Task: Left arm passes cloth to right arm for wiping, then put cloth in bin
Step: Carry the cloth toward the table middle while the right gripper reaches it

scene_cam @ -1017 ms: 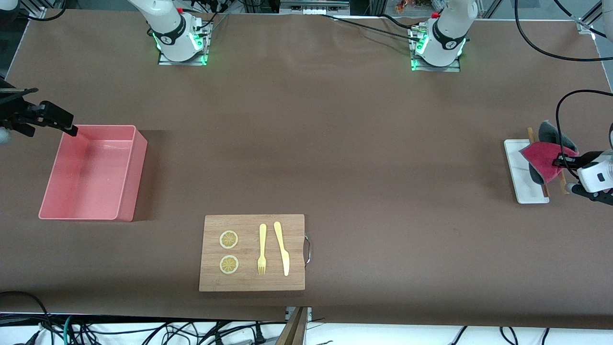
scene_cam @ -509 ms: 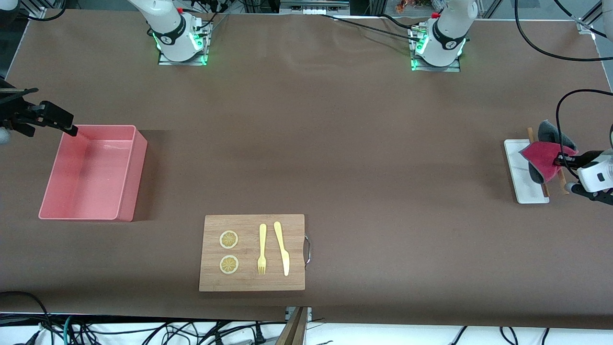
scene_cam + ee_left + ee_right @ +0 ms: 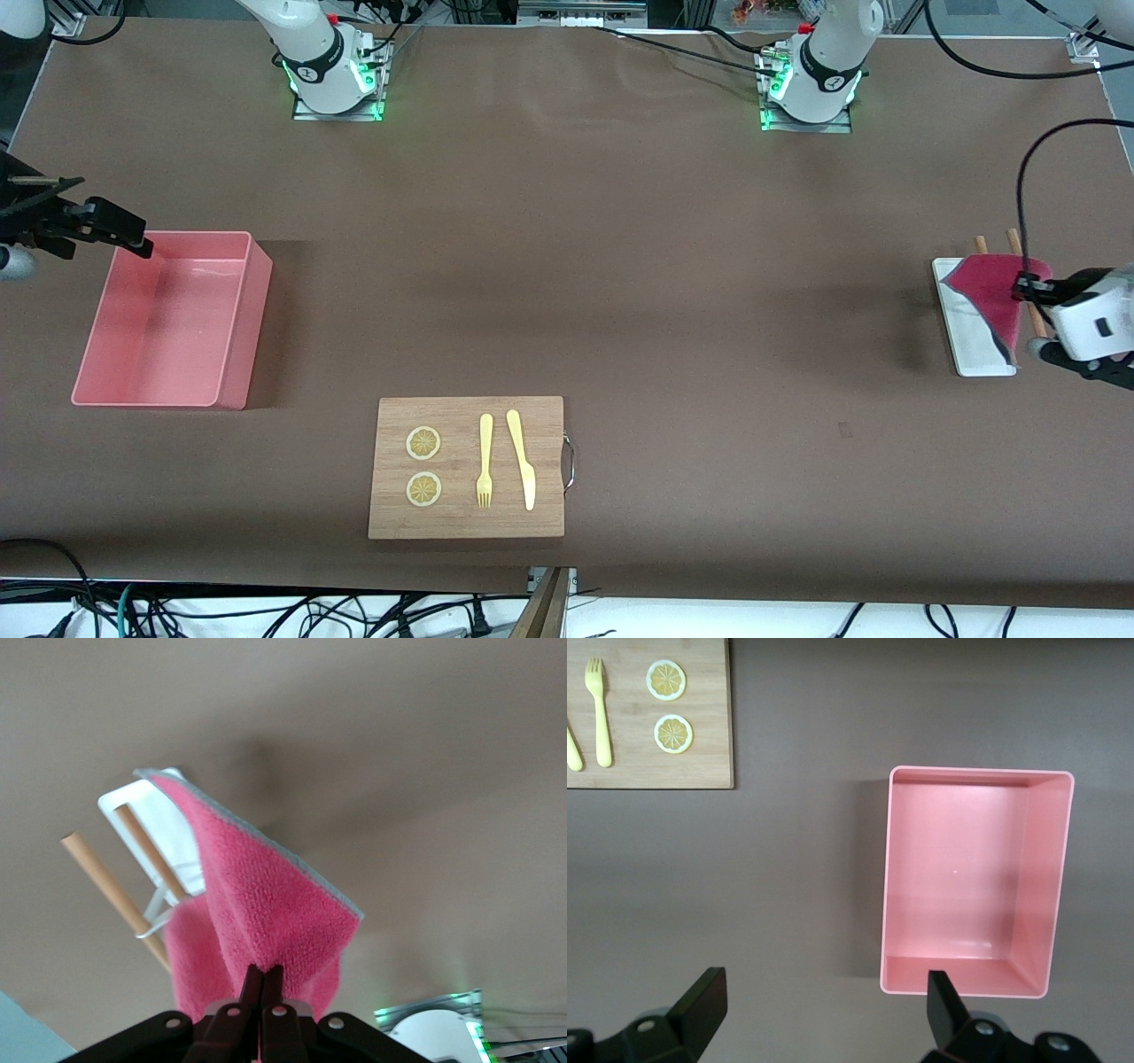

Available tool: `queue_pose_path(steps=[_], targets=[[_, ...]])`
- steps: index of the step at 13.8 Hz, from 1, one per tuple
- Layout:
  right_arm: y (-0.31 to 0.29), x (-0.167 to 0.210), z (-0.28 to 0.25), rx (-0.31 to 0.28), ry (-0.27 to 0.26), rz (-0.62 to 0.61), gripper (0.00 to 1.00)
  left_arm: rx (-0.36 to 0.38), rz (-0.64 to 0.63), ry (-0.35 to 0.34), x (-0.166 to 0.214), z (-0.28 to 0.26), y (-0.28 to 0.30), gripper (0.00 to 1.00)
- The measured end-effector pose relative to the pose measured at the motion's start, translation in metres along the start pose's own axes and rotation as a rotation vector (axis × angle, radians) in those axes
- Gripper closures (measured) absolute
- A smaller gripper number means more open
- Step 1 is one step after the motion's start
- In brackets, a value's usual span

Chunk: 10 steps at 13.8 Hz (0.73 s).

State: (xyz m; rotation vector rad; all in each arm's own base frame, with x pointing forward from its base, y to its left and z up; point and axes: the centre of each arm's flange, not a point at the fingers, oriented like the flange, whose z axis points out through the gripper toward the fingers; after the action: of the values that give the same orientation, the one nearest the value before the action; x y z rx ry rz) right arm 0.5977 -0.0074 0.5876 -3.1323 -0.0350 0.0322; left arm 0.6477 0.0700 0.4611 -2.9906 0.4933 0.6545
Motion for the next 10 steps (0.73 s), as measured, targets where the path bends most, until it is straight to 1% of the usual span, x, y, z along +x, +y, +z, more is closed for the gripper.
queue_pose_path(steps=[3,6,7,8,9,10], targets=[[-0.001,0.014,0.037,0.001,-0.064,-0.002,0.0,-0.006,-0.025,0.057,0.022,-0.041,0.096,0.98],[-0.006,0.022,0.057,0.009,-0.095,0.035,0.0,-0.025,-0.103,0.095,0.038,-0.06,0.198,0.98],[-0.012,0.024,0.062,0.032,-0.1,0.077,0.0,-0.04,-0.129,0.105,0.041,-0.064,0.237,0.98],[-0.02,0.028,0.068,0.071,-0.105,0.137,0.0,-0.062,-0.159,0.115,0.045,-0.066,0.274,0.98],[-0.029,0.032,0.074,0.117,-0.111,0.207,0.0,-0.099,-0.192,0.135,0.049,-0.067,0.308,0.98],[-0.04,0.037,0.082,0.157,-0.119,0.277,0.0,-0.155,-0.223,0.153,0.055,-0.066,0.338,0.98]])
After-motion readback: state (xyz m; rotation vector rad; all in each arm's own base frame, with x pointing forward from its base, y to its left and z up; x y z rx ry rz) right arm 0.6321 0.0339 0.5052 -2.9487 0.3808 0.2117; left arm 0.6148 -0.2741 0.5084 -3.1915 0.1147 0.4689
